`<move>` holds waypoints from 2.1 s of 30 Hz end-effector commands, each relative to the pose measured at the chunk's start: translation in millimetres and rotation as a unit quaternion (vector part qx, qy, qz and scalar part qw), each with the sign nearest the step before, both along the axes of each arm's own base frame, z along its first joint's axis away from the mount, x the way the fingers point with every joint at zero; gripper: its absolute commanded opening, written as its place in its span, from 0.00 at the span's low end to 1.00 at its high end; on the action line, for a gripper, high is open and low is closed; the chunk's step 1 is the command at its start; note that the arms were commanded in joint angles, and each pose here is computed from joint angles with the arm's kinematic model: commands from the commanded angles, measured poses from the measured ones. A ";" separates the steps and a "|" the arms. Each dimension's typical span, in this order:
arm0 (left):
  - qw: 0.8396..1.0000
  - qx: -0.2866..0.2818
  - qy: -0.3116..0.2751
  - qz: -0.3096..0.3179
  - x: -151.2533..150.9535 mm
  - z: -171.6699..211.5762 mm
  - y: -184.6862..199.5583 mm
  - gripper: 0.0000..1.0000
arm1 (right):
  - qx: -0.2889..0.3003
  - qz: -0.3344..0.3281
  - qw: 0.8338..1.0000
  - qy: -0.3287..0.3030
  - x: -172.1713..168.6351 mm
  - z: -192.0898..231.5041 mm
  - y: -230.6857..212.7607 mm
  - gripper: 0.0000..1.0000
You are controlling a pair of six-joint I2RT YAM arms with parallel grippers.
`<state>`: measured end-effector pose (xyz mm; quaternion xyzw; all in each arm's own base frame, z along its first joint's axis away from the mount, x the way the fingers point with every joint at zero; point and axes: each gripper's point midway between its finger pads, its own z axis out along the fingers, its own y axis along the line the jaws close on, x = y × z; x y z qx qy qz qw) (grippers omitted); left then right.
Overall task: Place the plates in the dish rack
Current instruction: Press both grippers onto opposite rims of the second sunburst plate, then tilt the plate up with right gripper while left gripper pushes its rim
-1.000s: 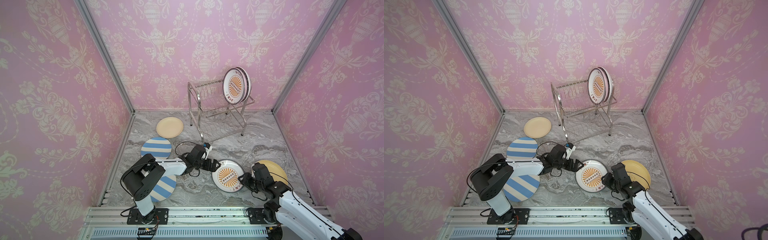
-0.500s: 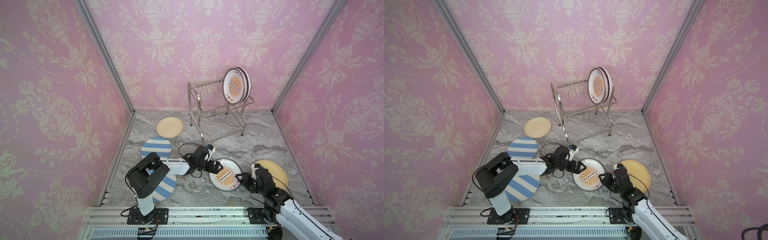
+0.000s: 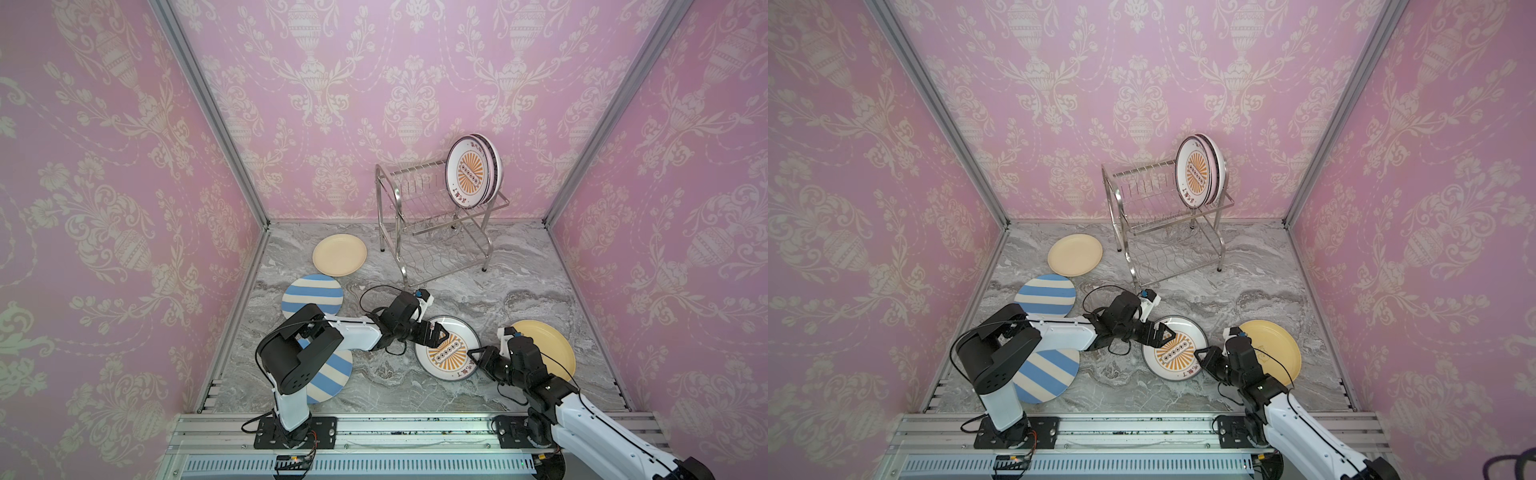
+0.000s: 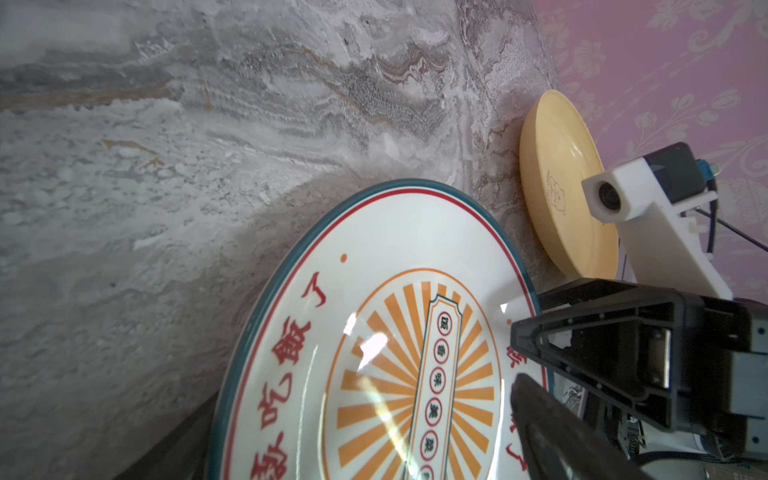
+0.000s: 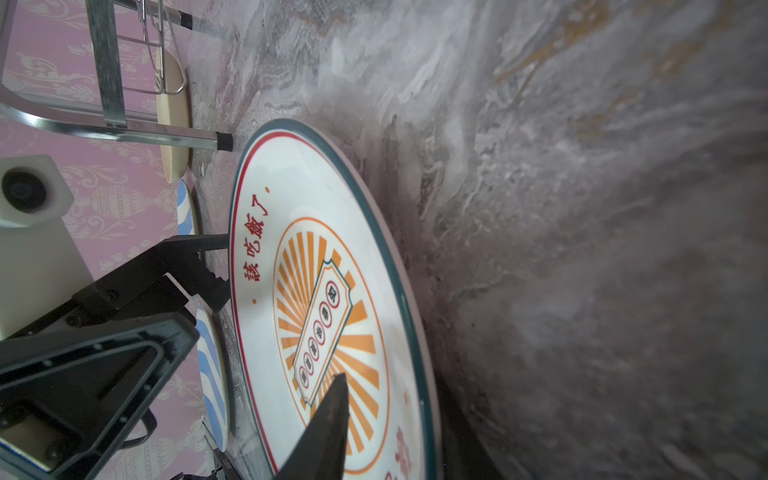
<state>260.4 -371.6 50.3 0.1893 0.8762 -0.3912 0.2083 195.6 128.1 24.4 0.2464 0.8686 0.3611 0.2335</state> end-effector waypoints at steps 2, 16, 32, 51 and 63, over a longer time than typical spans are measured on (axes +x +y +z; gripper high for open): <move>1.000 -0.009 0.025 -0.010 -8.4 -7.9 -7.2 0.99 | -0.013 0.016 0.999 0.042 -21.0 -27.0 -4.2 0.31; 0.999 -0.020 0.026 -0.011 -8.0 -7.8 -10.3 0.99 | 0.007 0.000 1.000 0.015 -14.2 -12.3 -3.5 0.20; 1.000 -0.024 0.012 -0.006 -5.0 -1.9 -9.6 0.99 | -0.016 0.010 1.000 0.025 -14.4 -2.1 -5.0 0.06; 0.979 0.081 -0.128 0.134 38.5 61.1 81.2 0.99 | -0.187 0.075 0.980 0.001 3.9 83.9 -27.0 0.00; 0.953 0.110 -0.192 0.208 46.2 112.5 172.6 0.99 | -0.316 0.101 0.930 -0.157 79.8 258.1 -32.0 0.00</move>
